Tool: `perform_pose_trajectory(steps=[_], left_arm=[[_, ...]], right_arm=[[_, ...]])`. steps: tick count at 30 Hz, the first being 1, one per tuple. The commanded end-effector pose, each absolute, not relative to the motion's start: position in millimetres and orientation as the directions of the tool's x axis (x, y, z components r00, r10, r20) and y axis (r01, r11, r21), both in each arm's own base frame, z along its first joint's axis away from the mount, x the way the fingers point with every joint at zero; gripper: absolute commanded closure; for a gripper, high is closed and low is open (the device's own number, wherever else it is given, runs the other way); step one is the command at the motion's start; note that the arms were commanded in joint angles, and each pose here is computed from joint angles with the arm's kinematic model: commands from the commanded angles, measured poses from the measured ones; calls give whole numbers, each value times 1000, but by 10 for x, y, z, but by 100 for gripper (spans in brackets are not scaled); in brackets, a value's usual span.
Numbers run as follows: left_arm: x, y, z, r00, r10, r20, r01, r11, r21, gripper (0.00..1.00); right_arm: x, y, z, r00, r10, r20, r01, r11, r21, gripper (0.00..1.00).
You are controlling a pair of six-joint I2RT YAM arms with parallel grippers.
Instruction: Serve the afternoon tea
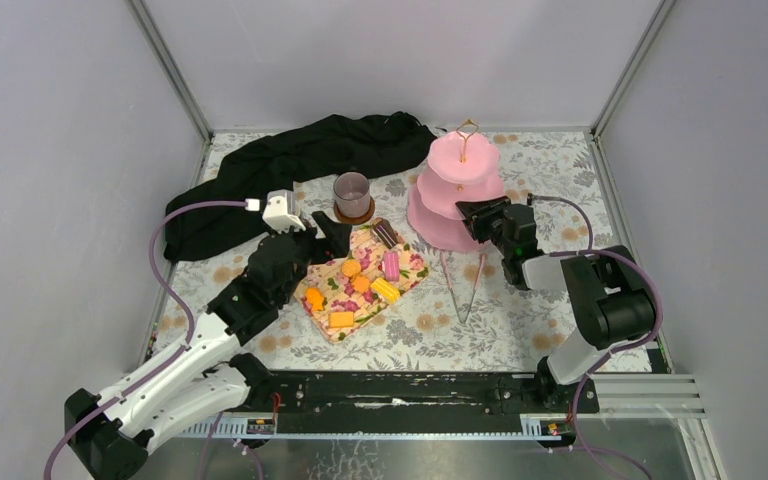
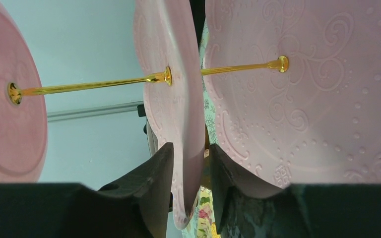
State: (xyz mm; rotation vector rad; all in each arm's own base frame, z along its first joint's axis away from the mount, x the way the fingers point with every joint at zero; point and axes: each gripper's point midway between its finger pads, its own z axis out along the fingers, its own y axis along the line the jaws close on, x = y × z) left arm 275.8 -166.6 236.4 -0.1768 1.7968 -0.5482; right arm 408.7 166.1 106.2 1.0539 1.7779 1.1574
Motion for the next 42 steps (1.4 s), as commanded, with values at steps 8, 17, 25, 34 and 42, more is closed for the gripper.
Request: perform_pose_trajectory(steps=[8,17,25,34,42], left_arm=[[2799,-1625,2488,-244,-415,-876,161,874,-459,11],[2792,-1631,2479,-246,-416,-875,166,872,-461,11],[2815,-1646,2422,-258,-402,-878,160,879,-450,9],[2828,-1659,2379,-268,-402,-875,152,880,-451,9],[2838,-1629,2376,-261,-400,-879,140,885,-444,9]], right_arm=[[4153,1743,1442,-411,870,-273,111,344,932,46],[4002,1636,1595,-428,798,-424,96,507,857,35],[3737,1552,1550,-490,649,-582,109,708,698,20],[3321,1552,1499,-556,458,-694,82,861,502,15],[2958,1545,1245,-606,359,-709,123,924,363,15]])
